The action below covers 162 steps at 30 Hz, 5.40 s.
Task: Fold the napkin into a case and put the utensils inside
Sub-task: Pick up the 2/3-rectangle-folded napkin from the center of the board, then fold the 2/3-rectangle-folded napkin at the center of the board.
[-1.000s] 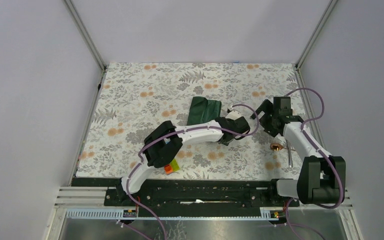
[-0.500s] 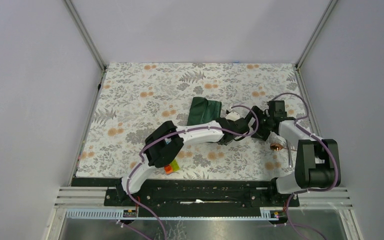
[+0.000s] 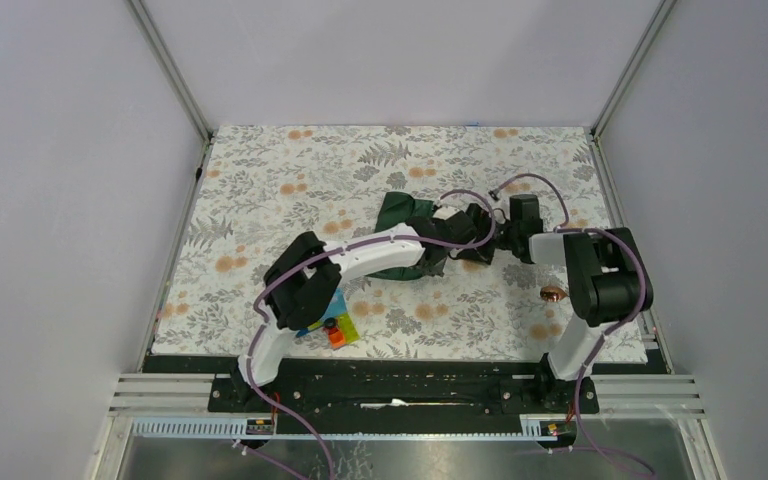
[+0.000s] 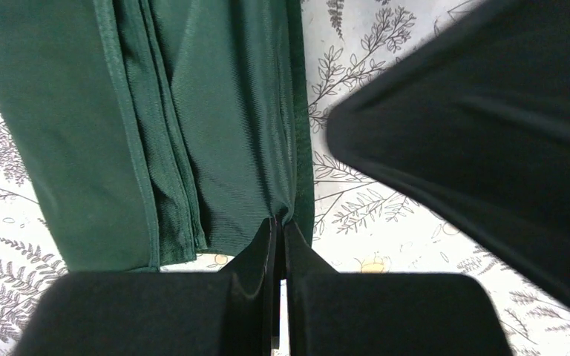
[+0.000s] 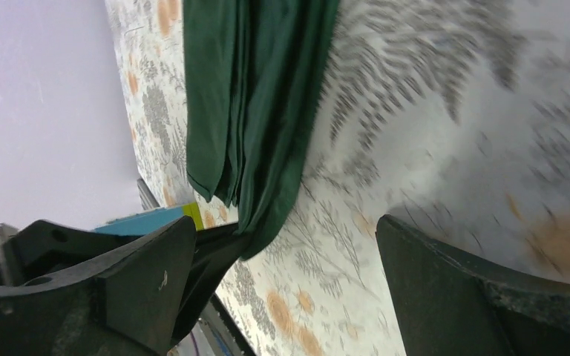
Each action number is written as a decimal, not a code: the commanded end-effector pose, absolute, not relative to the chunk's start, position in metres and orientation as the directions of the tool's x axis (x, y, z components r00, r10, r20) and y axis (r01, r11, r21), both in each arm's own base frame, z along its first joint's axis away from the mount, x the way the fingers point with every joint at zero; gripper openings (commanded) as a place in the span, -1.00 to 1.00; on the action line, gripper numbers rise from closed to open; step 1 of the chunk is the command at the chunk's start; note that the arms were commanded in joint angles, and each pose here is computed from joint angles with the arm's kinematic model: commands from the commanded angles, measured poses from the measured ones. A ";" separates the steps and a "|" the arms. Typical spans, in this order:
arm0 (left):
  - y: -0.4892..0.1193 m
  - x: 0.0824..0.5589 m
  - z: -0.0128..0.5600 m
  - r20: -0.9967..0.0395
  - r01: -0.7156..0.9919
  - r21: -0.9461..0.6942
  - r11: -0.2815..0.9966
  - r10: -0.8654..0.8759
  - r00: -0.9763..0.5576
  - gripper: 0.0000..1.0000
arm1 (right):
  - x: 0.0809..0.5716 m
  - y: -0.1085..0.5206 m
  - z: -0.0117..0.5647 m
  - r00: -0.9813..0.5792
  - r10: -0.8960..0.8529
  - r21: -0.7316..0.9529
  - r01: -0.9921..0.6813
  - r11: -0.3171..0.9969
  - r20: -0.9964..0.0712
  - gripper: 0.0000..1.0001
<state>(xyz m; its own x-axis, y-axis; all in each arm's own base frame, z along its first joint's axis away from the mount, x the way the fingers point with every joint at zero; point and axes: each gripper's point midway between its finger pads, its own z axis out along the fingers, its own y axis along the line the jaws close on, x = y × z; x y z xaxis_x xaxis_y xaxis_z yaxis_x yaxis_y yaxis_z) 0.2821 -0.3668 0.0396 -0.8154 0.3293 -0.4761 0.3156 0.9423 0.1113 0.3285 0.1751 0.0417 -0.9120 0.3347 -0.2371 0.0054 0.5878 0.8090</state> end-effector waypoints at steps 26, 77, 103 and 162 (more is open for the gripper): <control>-0.373 0.279 0.092 -0.547 0.342 -0.023 0.939 0.275 -0.791 -1.00 | 0.373 0.229 0.014 -0.855 0.518 0.867 0.266 0.421 0.011 0.67; -0.444 0.259 0.065 -0.470 0.382 -0.354 0.854 0.191 -0.862 -1.00 | 0.397 0.154 0.023 -0.892 0.364 0.544 0.173 0.821 -0.266 -1.00; -0.393 0.260 0.103 -0.452 0.343 -0.667 0.662 0.007 -0.892 -1.00 | 0.402 0.212 0.068 -0.906 0.307 0.313 0.213 0.926 -0.293 -1.00; -0.422 0.221 0.091 -0.345 0.315 -0.768 0.558 0.053 -0.937 -1.00 | 0.375 0.175 0.068 -0.901 0.237 0.208 0.169 0.964 -0.365 -1.00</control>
<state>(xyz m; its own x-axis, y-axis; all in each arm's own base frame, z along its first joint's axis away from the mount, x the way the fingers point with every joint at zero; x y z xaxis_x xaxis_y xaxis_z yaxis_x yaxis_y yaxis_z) 0.2249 -0.3913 0.0761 -0.9395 0.0474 -0.3394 0.2951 0.6156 -0.7307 0.3686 0.1960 0.0403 -0.9289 0.2661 -0.2577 0.2098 0.9513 0.2260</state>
